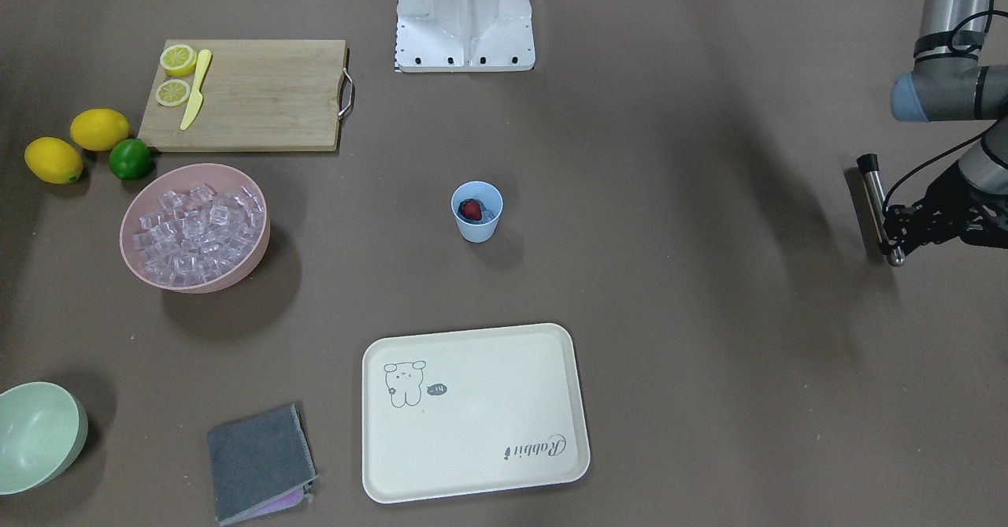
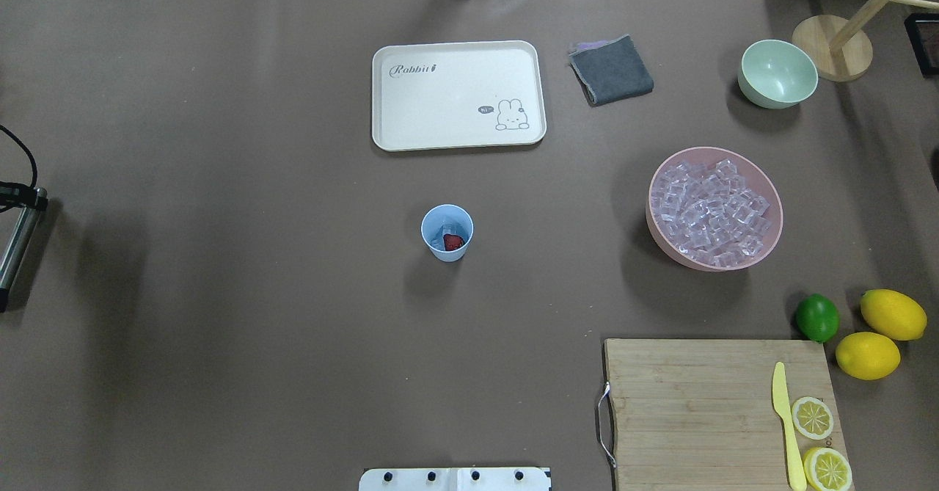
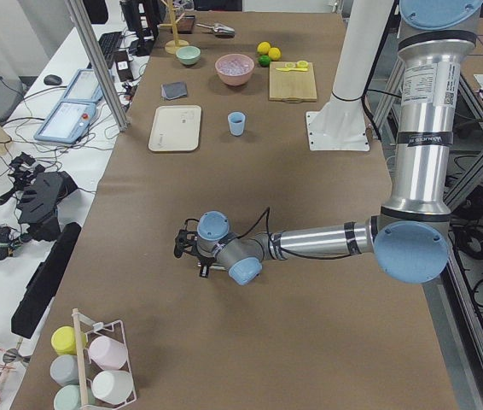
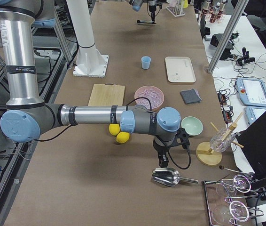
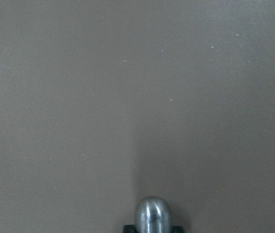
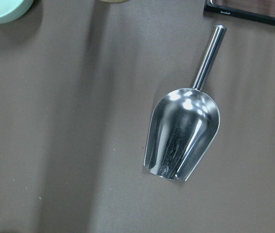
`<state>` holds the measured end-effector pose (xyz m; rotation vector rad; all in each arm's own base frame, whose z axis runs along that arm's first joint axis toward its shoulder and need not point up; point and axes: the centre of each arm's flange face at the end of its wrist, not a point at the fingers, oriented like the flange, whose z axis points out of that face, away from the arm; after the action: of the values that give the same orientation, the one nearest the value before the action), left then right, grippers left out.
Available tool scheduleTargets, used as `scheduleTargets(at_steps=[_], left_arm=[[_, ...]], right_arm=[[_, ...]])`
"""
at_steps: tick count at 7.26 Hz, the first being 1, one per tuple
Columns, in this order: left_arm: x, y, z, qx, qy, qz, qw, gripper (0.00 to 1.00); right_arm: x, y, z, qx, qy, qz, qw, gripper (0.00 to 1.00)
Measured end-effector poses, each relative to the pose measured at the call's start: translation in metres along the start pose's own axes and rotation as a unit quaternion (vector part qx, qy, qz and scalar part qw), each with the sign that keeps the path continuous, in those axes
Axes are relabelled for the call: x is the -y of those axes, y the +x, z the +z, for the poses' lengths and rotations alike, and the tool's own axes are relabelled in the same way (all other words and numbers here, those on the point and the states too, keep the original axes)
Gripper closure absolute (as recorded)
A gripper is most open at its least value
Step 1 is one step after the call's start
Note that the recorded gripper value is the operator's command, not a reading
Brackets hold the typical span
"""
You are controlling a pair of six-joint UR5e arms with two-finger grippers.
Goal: Mash ice and strawberries in cup
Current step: 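Grasp the metal pestle rod with the left gripper and lift it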
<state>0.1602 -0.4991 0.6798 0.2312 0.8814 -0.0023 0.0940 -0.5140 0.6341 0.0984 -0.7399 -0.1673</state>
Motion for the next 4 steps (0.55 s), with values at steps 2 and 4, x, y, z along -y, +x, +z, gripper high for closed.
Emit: scheduleTargets(at_steps=[2, 4], left_arm=[[0.017, 0.029, -0.016, -0.017, 0.02, 0.013, 0.9996, 1.0], [0.056, 0.093, -0.044, -0.056, 0.056, 0.051, 0.9955, 1.0]], right_arm=[[-0.001, 0.0, -0.001, 0.001, 0.002, 0.0, 1.0, 0.02], [-0.001, -0.001, -0.003, 0.0, 0.003, -0.002, 1.0, 0.02]])
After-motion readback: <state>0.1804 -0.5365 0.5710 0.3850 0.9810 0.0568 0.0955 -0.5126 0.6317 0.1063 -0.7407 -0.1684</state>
